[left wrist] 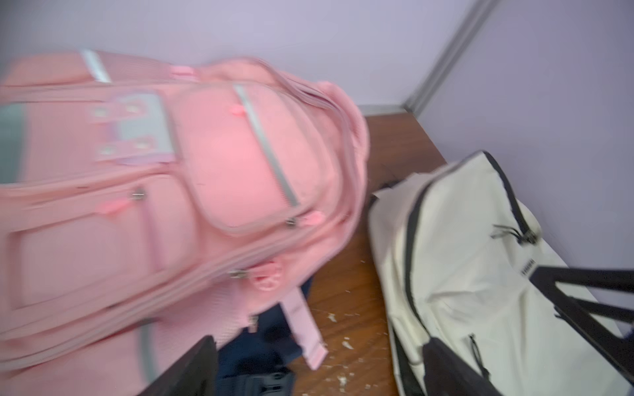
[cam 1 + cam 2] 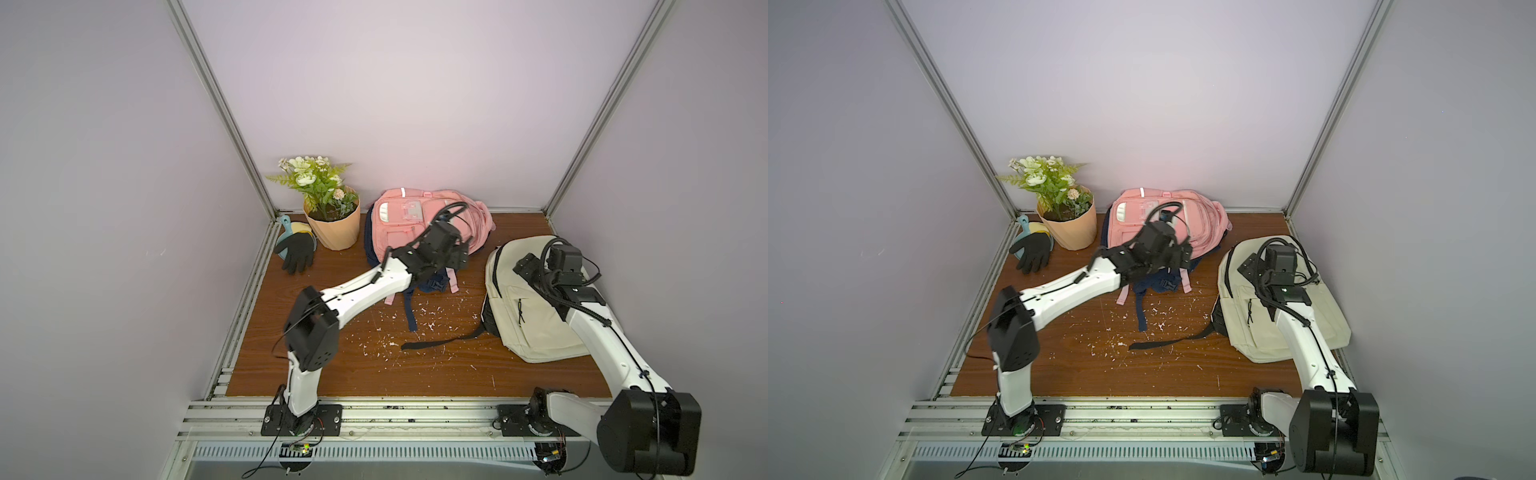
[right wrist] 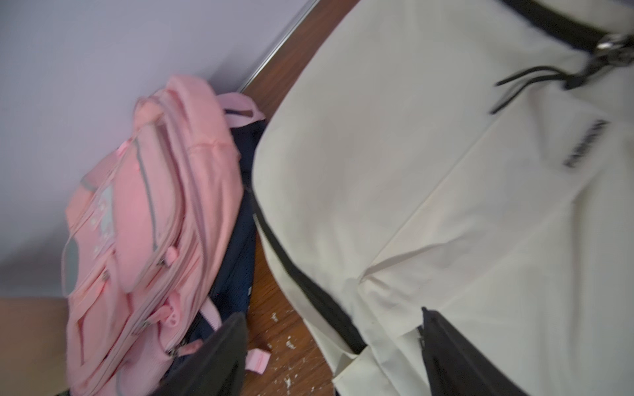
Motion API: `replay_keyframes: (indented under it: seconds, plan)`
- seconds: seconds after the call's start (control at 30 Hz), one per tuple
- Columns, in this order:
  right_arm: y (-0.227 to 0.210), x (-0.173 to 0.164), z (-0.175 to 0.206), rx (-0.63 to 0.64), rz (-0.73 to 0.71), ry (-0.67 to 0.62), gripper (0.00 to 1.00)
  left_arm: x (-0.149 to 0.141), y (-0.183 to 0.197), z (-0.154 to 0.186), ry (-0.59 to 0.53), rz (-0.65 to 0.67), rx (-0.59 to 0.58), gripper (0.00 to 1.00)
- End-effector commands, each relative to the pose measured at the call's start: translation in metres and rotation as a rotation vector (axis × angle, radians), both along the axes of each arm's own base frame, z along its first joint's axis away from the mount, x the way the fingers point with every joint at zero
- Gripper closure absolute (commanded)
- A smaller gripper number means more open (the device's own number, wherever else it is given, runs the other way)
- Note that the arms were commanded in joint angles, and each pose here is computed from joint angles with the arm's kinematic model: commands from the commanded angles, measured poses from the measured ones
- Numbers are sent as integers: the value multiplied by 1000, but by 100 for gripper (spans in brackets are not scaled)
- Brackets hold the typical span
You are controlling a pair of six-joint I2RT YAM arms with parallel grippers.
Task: Zip up the backpack
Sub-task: Adjust the backpack at the center of the board.
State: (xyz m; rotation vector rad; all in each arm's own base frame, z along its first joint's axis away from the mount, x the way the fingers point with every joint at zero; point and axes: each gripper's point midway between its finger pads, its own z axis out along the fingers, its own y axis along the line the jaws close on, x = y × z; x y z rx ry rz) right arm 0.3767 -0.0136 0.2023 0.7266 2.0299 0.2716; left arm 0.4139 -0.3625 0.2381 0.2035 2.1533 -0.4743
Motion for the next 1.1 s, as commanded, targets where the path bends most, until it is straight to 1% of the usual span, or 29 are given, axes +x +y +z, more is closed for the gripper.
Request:
replay_keyframes:
  seconds: [0.0,0.03,0.1,0.17,0.2,0.3,0.47,0.63,0.7,0.8,0.9,1.07]
  plan:
    - [46,26,16,35,185,-84,17,24,92,-43,66,206,32,4]
    - [56,31,17,42,212,-91,17,25,107,-48,74,206,-2,4]
    - [77,44,20,46,262,-108,17,31,141,-57,73,270,-65,3]
    - [89,56,22,38,285,-109,17,38,164,-71,98,312,-42,1]
    - [95,64,24,40,298,-112,17,43,170,-80,121,303,-21,1]
    - [102,84,18,42,304,-100,16,55,180,-99,159,297,-28,1]
    - [106,115,1,32,298,-59,17,72,197,-117,181,326,-37,0]
    - [109,141,-19,24,290,-15,21,85,190,-133,202,297,-41,4]
    - [112,149,-29,23,297,3,23,89,187,-135,198,285,-49,8]
    - [116,159,-41,25,306,24,30,94,180,-136,196,259,-59,15]
    - [124,164,-45,22,323,27,39,99,176,-135,191,241,-63,28]
    - [137,161,-39,-19,336,23,66,101,172,-135,192,229,-68,54]
